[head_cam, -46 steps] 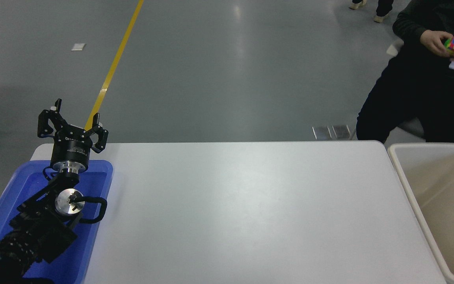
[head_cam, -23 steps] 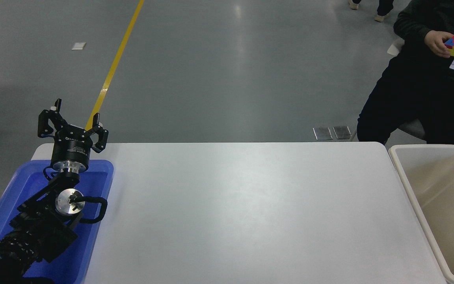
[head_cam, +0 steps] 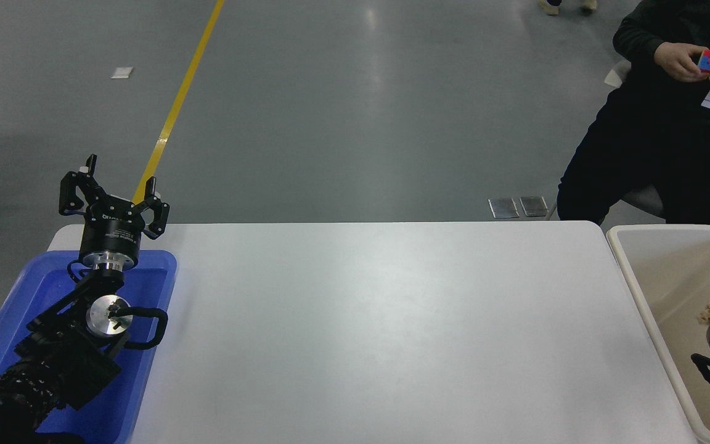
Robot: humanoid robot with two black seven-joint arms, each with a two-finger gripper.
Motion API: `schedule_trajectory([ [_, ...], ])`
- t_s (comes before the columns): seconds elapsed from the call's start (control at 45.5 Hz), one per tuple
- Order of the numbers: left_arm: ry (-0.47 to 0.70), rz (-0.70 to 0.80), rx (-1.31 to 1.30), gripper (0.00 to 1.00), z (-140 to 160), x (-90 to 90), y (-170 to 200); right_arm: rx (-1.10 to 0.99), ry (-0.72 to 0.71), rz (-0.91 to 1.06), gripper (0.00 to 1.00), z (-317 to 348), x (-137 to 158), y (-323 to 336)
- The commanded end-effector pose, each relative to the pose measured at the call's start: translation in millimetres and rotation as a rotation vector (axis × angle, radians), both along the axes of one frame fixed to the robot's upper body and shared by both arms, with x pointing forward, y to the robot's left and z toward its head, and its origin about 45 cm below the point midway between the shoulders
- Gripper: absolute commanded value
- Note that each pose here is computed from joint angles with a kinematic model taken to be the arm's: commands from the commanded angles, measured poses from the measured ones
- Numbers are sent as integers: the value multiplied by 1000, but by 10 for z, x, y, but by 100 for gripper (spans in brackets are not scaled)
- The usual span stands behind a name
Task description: Pick up paper ball place in dustbin
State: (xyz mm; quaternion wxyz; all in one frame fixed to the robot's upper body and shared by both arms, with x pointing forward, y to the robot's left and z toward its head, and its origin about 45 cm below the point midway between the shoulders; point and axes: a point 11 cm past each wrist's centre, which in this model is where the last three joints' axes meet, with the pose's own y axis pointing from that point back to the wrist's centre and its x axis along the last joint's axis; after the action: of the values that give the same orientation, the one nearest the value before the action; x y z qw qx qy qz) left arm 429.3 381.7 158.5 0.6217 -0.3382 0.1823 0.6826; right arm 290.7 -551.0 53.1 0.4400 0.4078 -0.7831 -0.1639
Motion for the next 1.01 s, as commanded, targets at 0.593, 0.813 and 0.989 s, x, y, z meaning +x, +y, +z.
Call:
schedule_trajectory([
  [0.593,0,0,0,99,0,0,0,-53,-90,-16,100,479,287,-258],
  [0.813,0,1,-1,99,0,0,1,-39,-182,0,100,789,642,-188],
  [0.989,0,1,-1,99,0,0,1,36,-236,86,100,908,992,144],
])
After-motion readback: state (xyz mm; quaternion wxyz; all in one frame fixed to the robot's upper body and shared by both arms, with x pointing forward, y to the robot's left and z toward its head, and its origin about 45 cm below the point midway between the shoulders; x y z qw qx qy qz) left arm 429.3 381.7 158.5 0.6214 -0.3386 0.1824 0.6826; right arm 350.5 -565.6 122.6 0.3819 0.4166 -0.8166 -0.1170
